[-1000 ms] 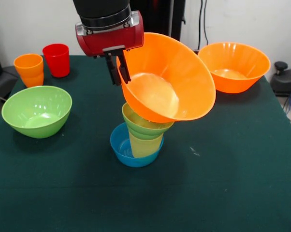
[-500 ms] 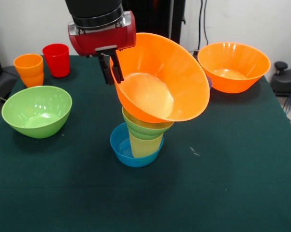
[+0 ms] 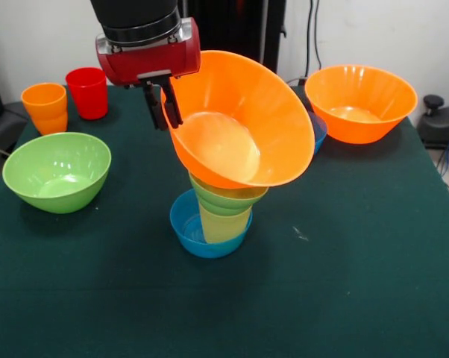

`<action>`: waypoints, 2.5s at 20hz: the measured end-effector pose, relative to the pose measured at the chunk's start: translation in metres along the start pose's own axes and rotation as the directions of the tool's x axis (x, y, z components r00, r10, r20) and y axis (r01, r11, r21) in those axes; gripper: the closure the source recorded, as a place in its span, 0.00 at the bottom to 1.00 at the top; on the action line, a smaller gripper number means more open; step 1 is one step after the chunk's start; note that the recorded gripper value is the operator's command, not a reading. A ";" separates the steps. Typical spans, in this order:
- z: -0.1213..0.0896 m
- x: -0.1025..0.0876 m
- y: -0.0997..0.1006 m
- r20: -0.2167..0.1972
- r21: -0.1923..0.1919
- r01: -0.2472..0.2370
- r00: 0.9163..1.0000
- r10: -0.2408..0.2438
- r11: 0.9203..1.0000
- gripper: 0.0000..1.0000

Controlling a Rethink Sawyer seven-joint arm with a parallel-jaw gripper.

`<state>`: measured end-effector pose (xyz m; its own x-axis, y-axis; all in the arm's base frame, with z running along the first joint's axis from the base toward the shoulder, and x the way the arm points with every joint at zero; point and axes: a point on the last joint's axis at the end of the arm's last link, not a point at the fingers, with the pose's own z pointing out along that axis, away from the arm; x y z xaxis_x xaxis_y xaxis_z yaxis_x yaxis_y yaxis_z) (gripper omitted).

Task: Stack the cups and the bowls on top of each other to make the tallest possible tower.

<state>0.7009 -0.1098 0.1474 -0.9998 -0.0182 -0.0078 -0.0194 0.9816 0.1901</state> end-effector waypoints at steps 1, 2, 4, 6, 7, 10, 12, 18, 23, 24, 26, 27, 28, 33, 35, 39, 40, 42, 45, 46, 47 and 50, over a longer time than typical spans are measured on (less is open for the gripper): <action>0.000 0.000 0.000 0.006 -0.001 0.000 1.000 0.000 1.000 1.00; 0.001 0.000 0.000 0.008 -0.002 0.000 1.000 0.000 1.000 1.00; 0.001 0.001 -0.002 0.021 -0.006 -0.001 1.000 0.001 1.000 1.00; 0.002 0.002 -0.004 0.029 -0.010 -0.003 1.000 0.003 1.000 1.00; 0.004 0.003 -0.005 0.033 -0.014 -0.005 0.999 0.006 1.000 1.00; 0.009 0.007 -0.008 0.036 -0.030 -0.011 0.999 0.012 0.999 1.00; 0.011 0.009 -0.009 0.037 -0.039 -0.012 0.999 0.014 0.999 1.00; 0.018 0.012 -0.006 0.051 -0.066 -0.010 0.999 0.013 0.998 1.00; 0.018 0.011 0.000 0.053 -0.073 0.000 0.999 0.004 0.997 1.00; 0.018 0.010 0.000 0.053 -0.073 0.001 0.999 0.003 0.997 1.00; 0.018 0.010 0.003 0.053 -0.076 0.005 0.999 -0.001 0.997 1.00; 0.018 0.010 0.003 0.053 -0.076 0.006 0.999 -0.002 0.997 1.00; 0.018 0.011 0.003 0.053 -0.077 0.007 0.999 -0.002 0.997 1.00; 0.018 0.011 0.005 0.052 -0.078 0.009 0.999 -0.005 0.997 1.00; 0.018 0.011 0.006 0.052 -0.079 0.011 0.999 -0.006 0.997 1.00; 0.019 0.012 0.006 0.052 -0.079 0.013 0.999 -0.009 0.997 1.00; 0.019 0.012 0.007 0.054 -0.078 0.013 0.999 -0.009 0.997 1.00; 0.020 0.011 0.007 0.059 -0.078 0.015 0.998 -0.011 0.997 1.00; 0.020 0.010 0.008 0.074 -0.078 0.019 0.997 -0.013 0.997 1.00; 0.020 0.010 0.008 0.076 -0.078 0.019 0.997 -0.013 0.997 1.00; 0.021 0.010 0.008 0.078 -0.078 0.020 0.997 -0.014 0.997 1.00; 0.022 0.012 0.010 0.084 -0.079 0.024 0.996 -0.017 0.997 1.00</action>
<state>0.6892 -0.0962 0.1275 -0.9954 -0.0188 -0.0936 -0.0432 0.9628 0.2666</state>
